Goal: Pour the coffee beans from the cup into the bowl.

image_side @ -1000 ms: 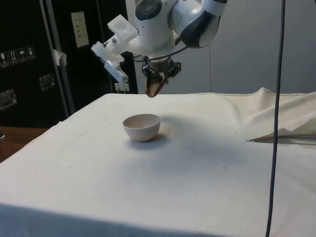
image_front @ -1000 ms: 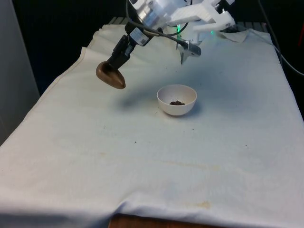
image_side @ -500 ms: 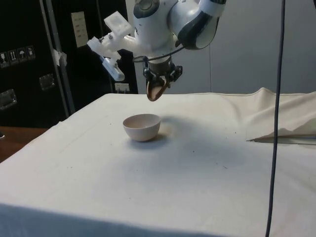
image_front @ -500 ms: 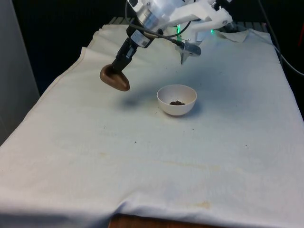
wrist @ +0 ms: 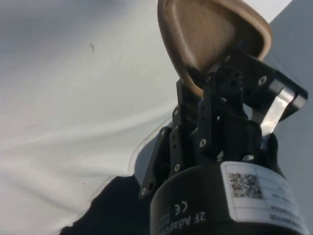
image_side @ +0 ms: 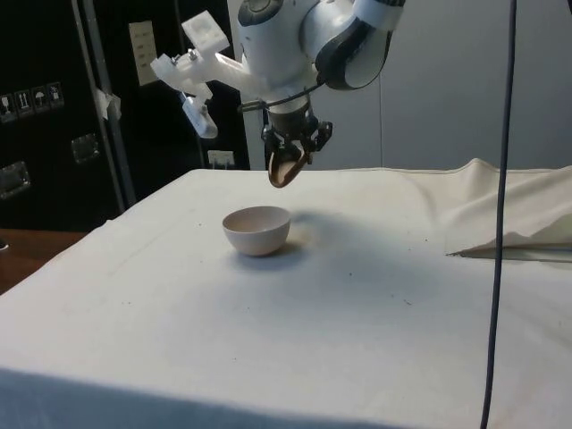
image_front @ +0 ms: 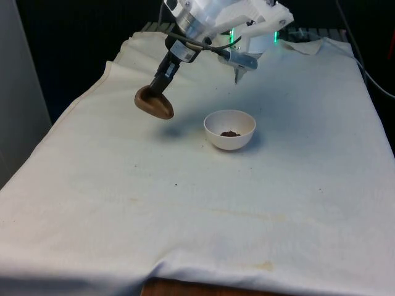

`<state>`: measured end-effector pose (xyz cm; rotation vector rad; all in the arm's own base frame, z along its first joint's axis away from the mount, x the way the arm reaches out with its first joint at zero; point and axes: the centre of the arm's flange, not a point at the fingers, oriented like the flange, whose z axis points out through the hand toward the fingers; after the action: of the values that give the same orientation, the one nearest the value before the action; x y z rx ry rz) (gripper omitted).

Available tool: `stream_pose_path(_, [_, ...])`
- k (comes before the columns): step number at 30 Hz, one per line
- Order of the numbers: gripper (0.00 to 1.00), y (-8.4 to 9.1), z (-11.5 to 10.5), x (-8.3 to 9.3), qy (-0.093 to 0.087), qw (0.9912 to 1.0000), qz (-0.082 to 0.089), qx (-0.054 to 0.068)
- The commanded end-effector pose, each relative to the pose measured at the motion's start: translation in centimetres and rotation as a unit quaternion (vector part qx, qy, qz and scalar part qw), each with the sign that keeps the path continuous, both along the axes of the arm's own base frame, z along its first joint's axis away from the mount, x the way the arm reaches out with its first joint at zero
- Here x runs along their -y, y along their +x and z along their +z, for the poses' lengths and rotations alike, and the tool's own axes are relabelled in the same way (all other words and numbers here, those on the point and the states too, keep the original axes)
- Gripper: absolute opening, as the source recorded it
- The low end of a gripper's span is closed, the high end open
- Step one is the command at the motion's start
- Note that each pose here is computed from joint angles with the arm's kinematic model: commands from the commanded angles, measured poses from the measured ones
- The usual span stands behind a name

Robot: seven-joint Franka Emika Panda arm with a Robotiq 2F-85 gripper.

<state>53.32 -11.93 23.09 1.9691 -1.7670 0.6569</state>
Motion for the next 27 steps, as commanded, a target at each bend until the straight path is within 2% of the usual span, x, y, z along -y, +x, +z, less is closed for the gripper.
stream_pose_path(1, [0.06,0.0,0.0,0.0,0.002,0.99999,-0.002,-0.001])
stream_pose_path(2, [0.06,-0.1,-0.2,0.0,0.016,0.99987,-0.002,0.000])
stream_pose_path(8, [0.06,-0.1,-0.4,0.1,0.033,0.99938,-0.012,-0.007])
stream_pose_path(9, [0.06,0.0,-0.2,0.0,0.022,0.99963,-0.013,-0.009])
stream_pose_path(10, [0.06,-0.1,-0.4,0.1,0.035,0.99927,-0.013,-0.007])
stream_pose_path(16, [0.06,-0.1,-0.6,0.3,0.051,0.99844,-0.020,-0.011])
stream_pose_path(17, [0.06,0.0,-0.4,0.2,0.038,0.99896,-0.021,-0.014])
stream_pose_path(18, [0.06,0.0,-0.6,0.4,0.053,0.99831,-0.020,-0.012])
stream_pose_path(25, [0.06,-0.1,-0.8,0.9,0.072,0.99689,-0.026,-0.017])
stream_pose_path(26, [0.06,0.0,-0.6,0.8,0.060,0.99757,-0.028,-0.020])
stream_pose_path(27, [0.06,-0.1,-0.8,1.0,0.075,0.99669,-0.027,-0.018])
